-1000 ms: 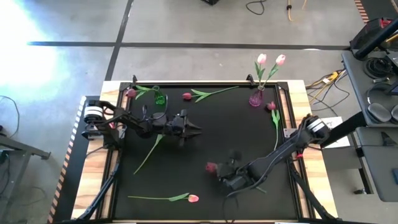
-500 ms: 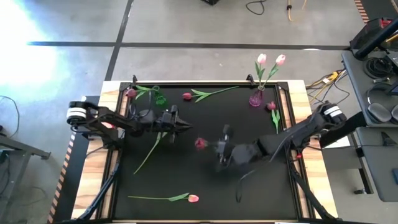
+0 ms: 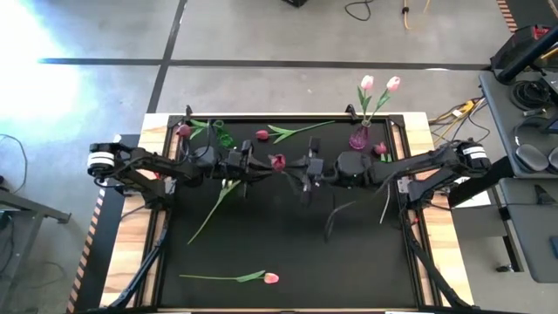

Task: Sort flowers into vase by color
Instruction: Put the red flower into the green vase

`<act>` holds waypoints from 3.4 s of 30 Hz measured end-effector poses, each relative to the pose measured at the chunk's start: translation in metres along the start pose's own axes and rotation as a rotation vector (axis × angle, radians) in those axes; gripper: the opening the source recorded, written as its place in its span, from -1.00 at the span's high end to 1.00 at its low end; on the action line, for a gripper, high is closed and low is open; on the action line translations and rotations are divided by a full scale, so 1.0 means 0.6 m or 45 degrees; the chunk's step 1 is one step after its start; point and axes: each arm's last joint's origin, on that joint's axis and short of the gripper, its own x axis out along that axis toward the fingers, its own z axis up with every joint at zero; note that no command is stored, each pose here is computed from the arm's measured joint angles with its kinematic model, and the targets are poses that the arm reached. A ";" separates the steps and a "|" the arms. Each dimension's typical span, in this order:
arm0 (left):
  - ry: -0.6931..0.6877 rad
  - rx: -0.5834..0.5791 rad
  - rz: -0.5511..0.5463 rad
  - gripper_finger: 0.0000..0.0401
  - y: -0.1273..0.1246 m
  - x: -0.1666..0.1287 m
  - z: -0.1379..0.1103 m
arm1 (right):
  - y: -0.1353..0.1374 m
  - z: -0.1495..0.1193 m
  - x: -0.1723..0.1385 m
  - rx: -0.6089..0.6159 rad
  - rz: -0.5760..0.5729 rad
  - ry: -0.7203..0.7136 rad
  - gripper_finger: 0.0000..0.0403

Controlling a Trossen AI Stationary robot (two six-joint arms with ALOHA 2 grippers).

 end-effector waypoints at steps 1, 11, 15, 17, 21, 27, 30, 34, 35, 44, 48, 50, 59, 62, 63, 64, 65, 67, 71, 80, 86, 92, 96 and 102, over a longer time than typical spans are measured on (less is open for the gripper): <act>-0.003 0.008 0.001 0.67 0.002 0.006 0.005 | -0.006 0.000 0.001 0.003 0.002 -0.020 0.94; -0.004 0.036 -0.010 0.32 0.013 0.042 0.042 | -0.034 0.002 0.014 -0.030 0.055 -0.109 0.94; 0.009 0.046 -0.041 0.33 0.014 0.051 0.051 | -0.036 0.001 0.017 -0.052 0.051 -0.128 0.94; 0.030 0.041 -0.049 0.37 0.015 0.057 0.054 | -0.038 0.002 0.017 -0.052 0.044 -0.139 0.94; 0.074 0.051 -0.046 0.54 0.017 0.066 0.061 | -0.039 0.005 0.017 -0.053 0.057 -0.165 0.94; 0.068 0.128 -0.037 0.95 0.021 0.069 0.066 | -0.041 0.007 0.017 0.035 0.009 -0.172 0.94; 0.074 0.131 -0.009 0.96 0.028 0.067 0.067 | -0.044 0.006 0.017 0.057 -0.080 -0.147 0.91; 0.108 0.135 0.099 0.99 0.041 0.056 0.072 | -0.048 0.005 0.015 0.054 -0.177 -0.116 0.77; 0.136 0.136 0.128 0.99 0.044 0.052 0.074 | -0.049 0.006 0.015 0.052 -0.193 -0.112 0.73; 0.250 0.251 0.430 1.00 0.048 0.011 0.134 | -0.054 0.009 0.007 -0.014 -0.270 -0.043 0.31; 0.284 0.282 0.775 1.00 0.050 -0.015 0.161 | -0.056 0.012 0.004 -0.042 -0.274 -0.037 0.21; 0.311 0.300 1.011 1.00 0.054 -0.028 0.169 | -0.056 0.011 0.004 -0.043 -0.289 -0.025 0.18; 0.332 0.367 1.474 1.00 0.090 -0.061 0.186 | -0.056 0.010 0.004 -0.046 -0.286 -0.015 0.21; 0.320 0.359 1.536 1.00 0.106 -0.069 0.188 | -0.055 0.009 0.004 -0.046 -0.282 -0.005 0.24; 0.321 0.357 1.553 1.00 0.112 -0.071 0.188 | -0.055 0.008 0.004 -0.044 -0.281 -0.001 0.24; 0.323 0.355 1.558 1.00 0.116 -0.073 0.188 | -0.055 0.008 0.004 -0.042 -0.280 0.000 0.24; 0.322 0.351 1.560 1.00 0.120 -0.075 0.188 | -0.055 0.008 0.004 -0.041 -0.280 0.001 0.25; 0.320 0.349 1.575 1.00 0.125 -0.079 0.188 | -0.055 0.008 0.004 -0.041 -0.280 0.001 0.25; 0.316 0.352 1.590 1.00 0.128 -0.082 0.190 | -0.055 0.007 0.004 -0.042 -0.279 0.003 0.25; 0.298 0.356 1.602 1.00 0.123 -0.091 0.200 | -0.055 0.005 0.004 -0.042 -0.281 0.007 0.25; 0.352 0.360 1.607 1.00 0.120 -0.096 0.198 | -0.055 0.005 0.004 -0.042 -0.282 0.007 0.25; 0.408 0.326 1.623 1.00 0.124 -0.100 0.188 | -0.055 0.005 0.004 -0.042 -0.282 0.007 0.25; 0.420 0.313 1.634 1.00 0.126 -0.104 0.179 | -0.055 0.005 0.004 -0.042 -0.282 0.008 0.25; 0.449 0.279 1.655 1.00 0.133 -0.115 0.157 | -0.055 0.005 0.004 -0.038 -0.282 0.007 0.25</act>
